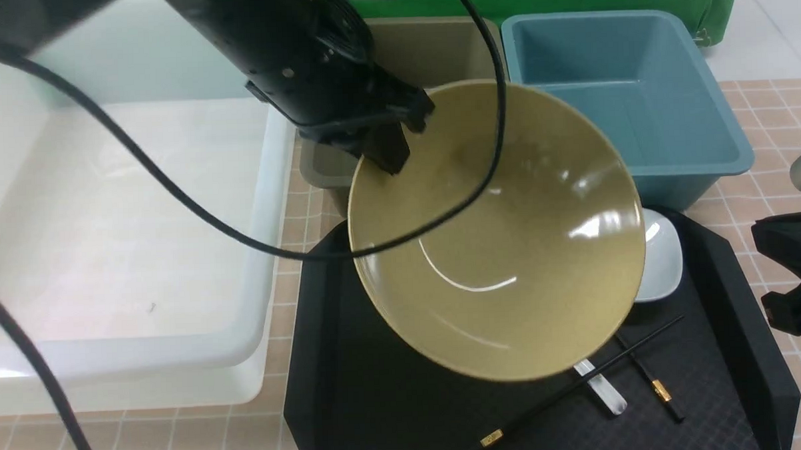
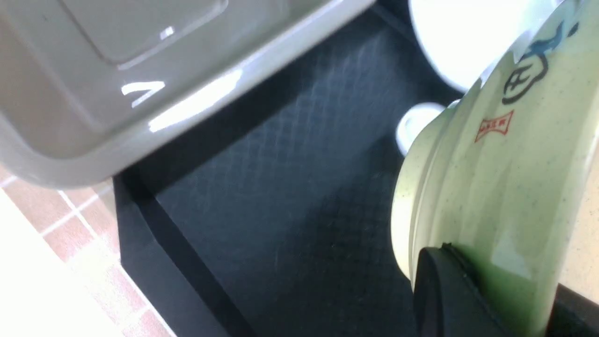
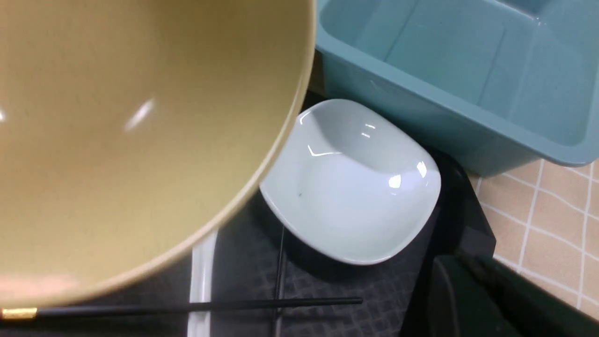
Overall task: On brown table put chopsticks spoon bowls plates into blue grey white boxes.
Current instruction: 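Place the tan bowl onto the bowl stack in the left bin with the left gripper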
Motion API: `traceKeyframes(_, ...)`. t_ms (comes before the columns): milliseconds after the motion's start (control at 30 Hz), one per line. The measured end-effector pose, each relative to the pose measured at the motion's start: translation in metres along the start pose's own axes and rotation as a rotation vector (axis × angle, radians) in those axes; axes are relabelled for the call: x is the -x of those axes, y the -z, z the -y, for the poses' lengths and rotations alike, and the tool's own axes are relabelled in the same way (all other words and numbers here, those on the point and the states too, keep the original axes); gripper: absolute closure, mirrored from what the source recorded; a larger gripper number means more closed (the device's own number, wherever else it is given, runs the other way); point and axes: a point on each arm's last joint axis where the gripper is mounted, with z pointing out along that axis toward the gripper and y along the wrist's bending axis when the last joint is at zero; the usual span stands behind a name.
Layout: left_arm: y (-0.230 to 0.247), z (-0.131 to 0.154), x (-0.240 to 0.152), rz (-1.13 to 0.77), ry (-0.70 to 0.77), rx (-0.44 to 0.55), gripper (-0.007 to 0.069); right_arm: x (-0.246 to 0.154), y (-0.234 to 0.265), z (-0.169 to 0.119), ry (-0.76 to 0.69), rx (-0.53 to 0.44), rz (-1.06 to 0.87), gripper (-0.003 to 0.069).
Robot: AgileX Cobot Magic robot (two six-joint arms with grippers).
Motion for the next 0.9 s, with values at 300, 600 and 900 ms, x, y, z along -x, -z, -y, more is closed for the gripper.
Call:
traceKeyframes(300, 0.014, 0.0, -0.015, 0.115, 0.037, 0.015, 0.0616, 0.0, 0.0, 0.0, 0.008, 0.0, 0.004, 0.0609)
traceKeyframes(600, 0.065, -0.005, -0.052, 0.488, 0.189, 0.089, 0.0616, 0.001, 0.0, 0.0, 0.012, -0.001, 0.014, 0.0609)
traceKeyframes(900, 0.156, -0.071, -0.101, 0.717, 0.431, 0.397, 0.0616, 0.001, 0.0, 0.0, 0.011, -0.002, 0.016, 0.0609)
